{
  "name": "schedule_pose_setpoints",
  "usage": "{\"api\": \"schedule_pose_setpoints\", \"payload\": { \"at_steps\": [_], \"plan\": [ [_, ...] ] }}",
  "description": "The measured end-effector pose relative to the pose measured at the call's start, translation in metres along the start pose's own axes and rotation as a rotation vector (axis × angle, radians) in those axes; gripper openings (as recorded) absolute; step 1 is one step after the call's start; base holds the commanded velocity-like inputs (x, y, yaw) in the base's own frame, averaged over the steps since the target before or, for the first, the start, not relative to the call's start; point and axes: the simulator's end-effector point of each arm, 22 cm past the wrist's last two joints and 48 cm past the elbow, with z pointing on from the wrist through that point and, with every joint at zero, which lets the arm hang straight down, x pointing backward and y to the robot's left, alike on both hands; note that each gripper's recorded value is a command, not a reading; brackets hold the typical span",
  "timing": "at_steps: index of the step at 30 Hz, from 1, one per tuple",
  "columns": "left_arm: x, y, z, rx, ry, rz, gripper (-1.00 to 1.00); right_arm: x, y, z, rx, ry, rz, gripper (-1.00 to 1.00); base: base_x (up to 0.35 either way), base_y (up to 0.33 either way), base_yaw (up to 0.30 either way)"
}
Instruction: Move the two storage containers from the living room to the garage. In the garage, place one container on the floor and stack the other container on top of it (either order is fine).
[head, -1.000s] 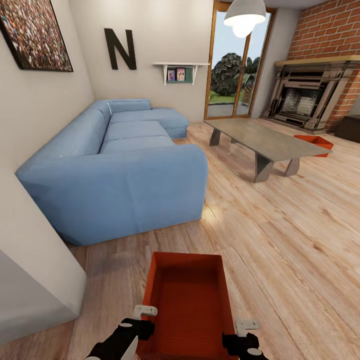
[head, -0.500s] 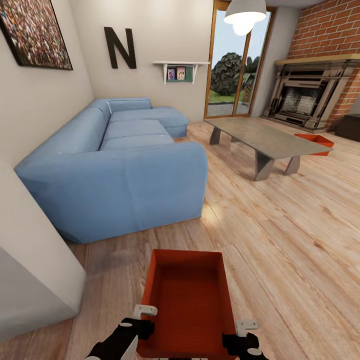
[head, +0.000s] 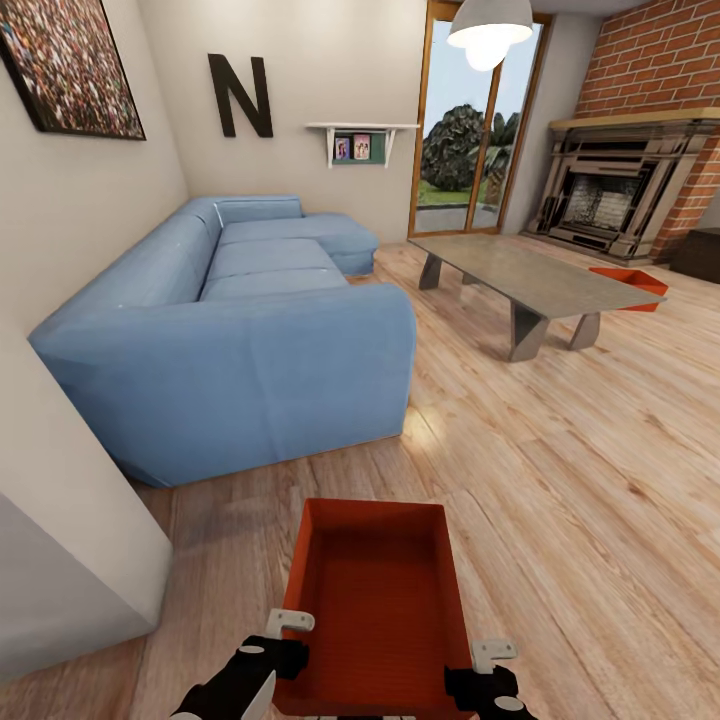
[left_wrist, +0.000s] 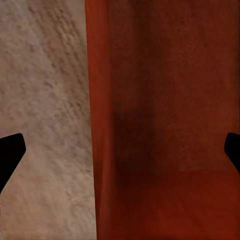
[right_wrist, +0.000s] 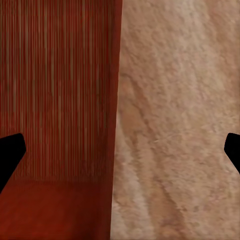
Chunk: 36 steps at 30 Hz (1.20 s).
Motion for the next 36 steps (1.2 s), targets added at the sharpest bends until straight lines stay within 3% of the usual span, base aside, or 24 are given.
{"api": "schedule_pose_setpoints", "payload": {
  "at_steps": [10, 33, 34, 35, 36],
  "plan": [
    [0.0021, 0.0000, 0.0002, 0.004, 0.006, -0.029, 1.00, -0.0001, 0.0000, 0.0000, 0.000, 0.000, 0.000, 1.00, 0.000, 0.000, 0.000],
    [0.0062, 0.0007, 0.0006, 0.004, 0.015, -0.030, 1.00, -0.0002, 0.0000, 0.0001, 0.000, 0.001, 0.000, 1.00, 0.000, 0.000, 0.000],
    [0.0064, 0.0007, 0.0007, 0.004, 0.015, -0.031, 1.00, 0.0000, 0.0000, 0.0000, 0.000, 0.001, 0.000, -1.00, 0.000, 0.000, 0.000],
    [0.0066, 0.0006, 0.0007, 0.004, 0.016, -0.031, -1.00, -0.0001, 0.0000, 0.0001, 0.000, 0.001, -0.001, -1.00, 0.000, 0.000, 0.000],
    [0.0068, 0.0006, 0.0007, 0.004, 0.016, -0.031, -1.00, -0.0003, 0.0001, 0.0001, 0.000, 0.001, -0.001, -1.00, 0.000, 0.000, 0.000]
  ]
}}
